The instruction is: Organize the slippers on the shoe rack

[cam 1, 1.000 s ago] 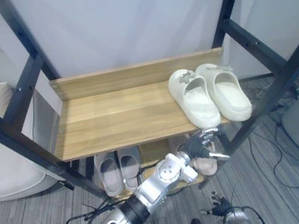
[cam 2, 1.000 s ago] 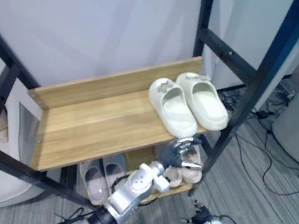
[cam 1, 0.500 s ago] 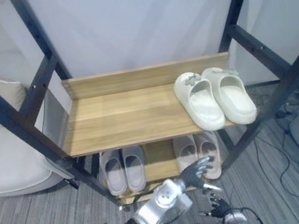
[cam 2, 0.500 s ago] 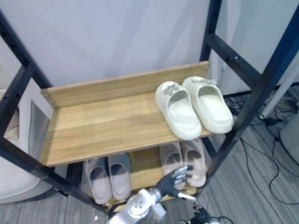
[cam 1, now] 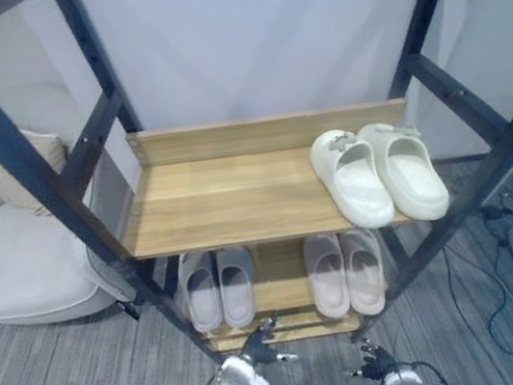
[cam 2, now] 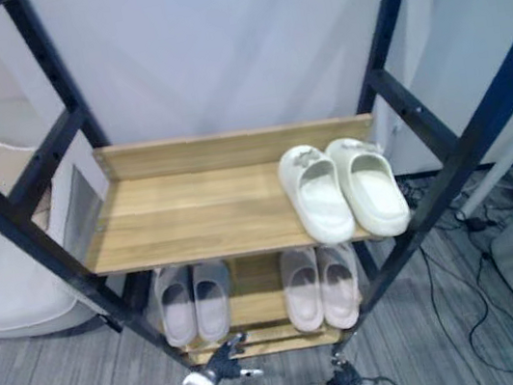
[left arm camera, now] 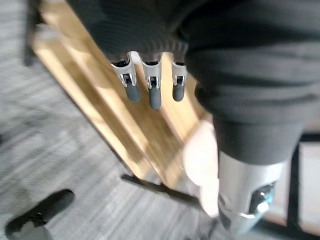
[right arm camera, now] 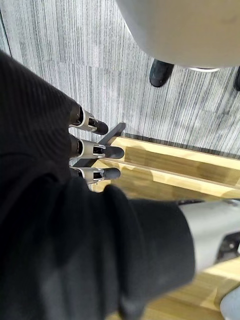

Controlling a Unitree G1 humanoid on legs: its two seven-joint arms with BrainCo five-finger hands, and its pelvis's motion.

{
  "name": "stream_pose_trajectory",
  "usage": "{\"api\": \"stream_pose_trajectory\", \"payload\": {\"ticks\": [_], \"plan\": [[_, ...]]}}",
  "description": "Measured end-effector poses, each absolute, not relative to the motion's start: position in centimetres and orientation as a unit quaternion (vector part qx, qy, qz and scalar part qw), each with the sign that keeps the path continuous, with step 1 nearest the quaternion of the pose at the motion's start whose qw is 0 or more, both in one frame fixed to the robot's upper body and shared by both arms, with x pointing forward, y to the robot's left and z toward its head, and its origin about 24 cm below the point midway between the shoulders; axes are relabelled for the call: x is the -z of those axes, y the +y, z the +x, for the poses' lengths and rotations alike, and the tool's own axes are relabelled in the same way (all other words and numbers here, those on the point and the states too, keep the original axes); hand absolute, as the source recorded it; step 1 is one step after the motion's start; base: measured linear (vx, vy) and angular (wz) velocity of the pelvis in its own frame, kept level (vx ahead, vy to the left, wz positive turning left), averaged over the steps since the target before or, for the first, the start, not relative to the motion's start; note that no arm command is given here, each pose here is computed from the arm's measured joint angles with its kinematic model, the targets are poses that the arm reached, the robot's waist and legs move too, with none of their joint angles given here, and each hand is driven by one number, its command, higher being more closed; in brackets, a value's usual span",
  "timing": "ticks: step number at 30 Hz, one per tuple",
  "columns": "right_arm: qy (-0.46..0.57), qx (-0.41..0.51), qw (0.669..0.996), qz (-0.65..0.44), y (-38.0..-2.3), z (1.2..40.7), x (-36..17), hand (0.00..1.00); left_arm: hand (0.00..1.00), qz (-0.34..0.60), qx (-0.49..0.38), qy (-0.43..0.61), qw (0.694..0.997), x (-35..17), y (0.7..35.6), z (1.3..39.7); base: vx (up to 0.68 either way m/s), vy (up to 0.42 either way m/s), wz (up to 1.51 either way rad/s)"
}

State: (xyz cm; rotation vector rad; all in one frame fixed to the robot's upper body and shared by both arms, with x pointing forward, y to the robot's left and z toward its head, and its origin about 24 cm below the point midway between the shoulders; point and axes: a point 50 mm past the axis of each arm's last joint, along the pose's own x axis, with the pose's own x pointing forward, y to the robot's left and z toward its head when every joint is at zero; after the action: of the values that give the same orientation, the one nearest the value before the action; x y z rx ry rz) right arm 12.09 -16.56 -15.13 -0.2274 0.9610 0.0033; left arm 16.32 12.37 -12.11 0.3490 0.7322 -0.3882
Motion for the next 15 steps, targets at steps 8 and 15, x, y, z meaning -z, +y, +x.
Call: {"api": "stream_pose_trajectory", "payload": {"ticks": [8, 15], "plan": [[0.469, 0.009, 0.877, -0.1, -16.6, 11.8, 15.3, 0.0, 0.0, 0.16, 0.113, 0.398, 0.896, 13.3, 14.9, 14.5, -0.03, 0.004, 0.05], [0.478, 0.01, 0.873, -0.099, -16.6, 11.7, 15.5, 0.0, 0.0, 0.148, 0.049, 0.441, 0.884, 14.4, 16.8, 12.7, 0.0, 0.001, 0.03]]}}
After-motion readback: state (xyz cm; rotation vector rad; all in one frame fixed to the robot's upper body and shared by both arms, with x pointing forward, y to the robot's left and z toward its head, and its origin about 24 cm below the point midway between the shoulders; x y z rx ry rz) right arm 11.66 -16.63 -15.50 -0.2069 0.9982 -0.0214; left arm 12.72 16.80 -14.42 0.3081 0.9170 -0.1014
